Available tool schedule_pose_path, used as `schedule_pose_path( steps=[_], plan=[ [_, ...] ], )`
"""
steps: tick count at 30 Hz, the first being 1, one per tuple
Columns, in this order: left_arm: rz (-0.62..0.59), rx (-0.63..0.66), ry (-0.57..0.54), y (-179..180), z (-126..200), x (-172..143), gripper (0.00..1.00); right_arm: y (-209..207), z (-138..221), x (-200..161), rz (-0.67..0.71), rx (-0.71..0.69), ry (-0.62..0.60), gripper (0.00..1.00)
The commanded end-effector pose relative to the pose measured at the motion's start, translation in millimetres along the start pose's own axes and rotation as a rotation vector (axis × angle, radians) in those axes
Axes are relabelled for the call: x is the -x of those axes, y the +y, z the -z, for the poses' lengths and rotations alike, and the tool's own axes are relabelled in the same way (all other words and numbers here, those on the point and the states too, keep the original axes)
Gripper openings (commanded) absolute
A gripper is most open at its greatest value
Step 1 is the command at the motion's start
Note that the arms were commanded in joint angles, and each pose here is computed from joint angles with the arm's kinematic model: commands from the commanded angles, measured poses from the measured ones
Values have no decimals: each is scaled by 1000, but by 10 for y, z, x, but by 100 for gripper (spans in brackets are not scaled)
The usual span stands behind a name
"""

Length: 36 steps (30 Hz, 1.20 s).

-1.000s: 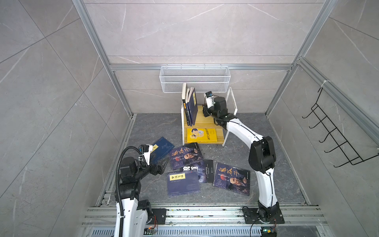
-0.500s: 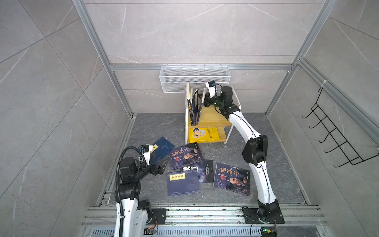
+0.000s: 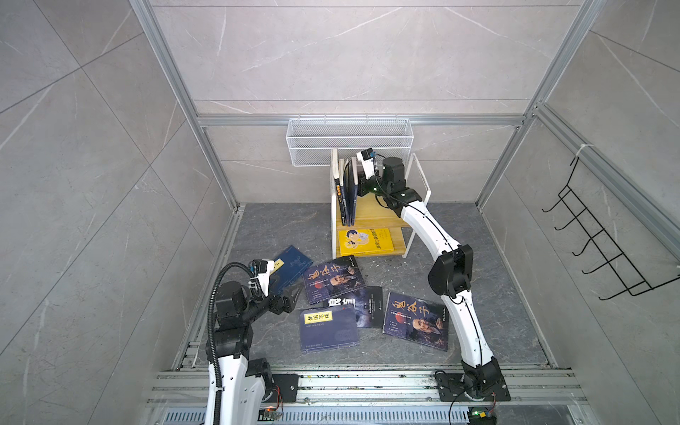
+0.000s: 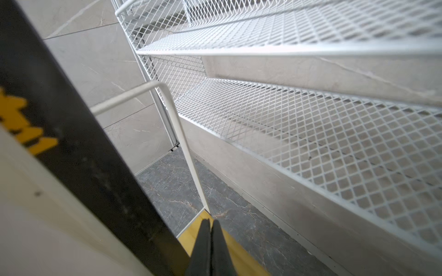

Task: Stacking books/files
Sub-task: Place the book on the bookshelf.

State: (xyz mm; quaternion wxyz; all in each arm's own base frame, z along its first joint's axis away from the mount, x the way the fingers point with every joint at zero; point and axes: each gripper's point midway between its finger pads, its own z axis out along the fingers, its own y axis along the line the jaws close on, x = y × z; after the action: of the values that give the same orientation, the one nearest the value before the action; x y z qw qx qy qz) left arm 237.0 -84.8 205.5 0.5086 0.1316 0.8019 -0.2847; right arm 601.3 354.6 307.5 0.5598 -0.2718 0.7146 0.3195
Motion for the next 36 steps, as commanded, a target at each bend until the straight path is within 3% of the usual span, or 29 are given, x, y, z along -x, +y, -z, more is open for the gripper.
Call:
schedule_pose_path(
  steps=[1, 11, 18, 27, 32, 36],
  plan=[
    [-47, -13, -23, -44, 19, 67, 100, 16, 17, 28, 23, -69, 29, 0],
    [-50, -13, -26, -54, 28, 75, 100, 35, 141, 221, 81, -194, 49, 0],
    [-52, -14, -27, -56, 25, 72, 100, 83, 194, 323, 116, -159, 30, 0],
    [-23, -1, -21, -39, 29, 76, 100, -284, 520, 571, 93, -370, 12, 15],
    [19, 18, -25, -1, 18, 95, 100, -140, 866, 993, 95, -399, -42, 20],
    [59, 30, -23, 33, 11, 119, 100, 39, 1059, 1133, 88, -396, -55, 25]
  ],
)
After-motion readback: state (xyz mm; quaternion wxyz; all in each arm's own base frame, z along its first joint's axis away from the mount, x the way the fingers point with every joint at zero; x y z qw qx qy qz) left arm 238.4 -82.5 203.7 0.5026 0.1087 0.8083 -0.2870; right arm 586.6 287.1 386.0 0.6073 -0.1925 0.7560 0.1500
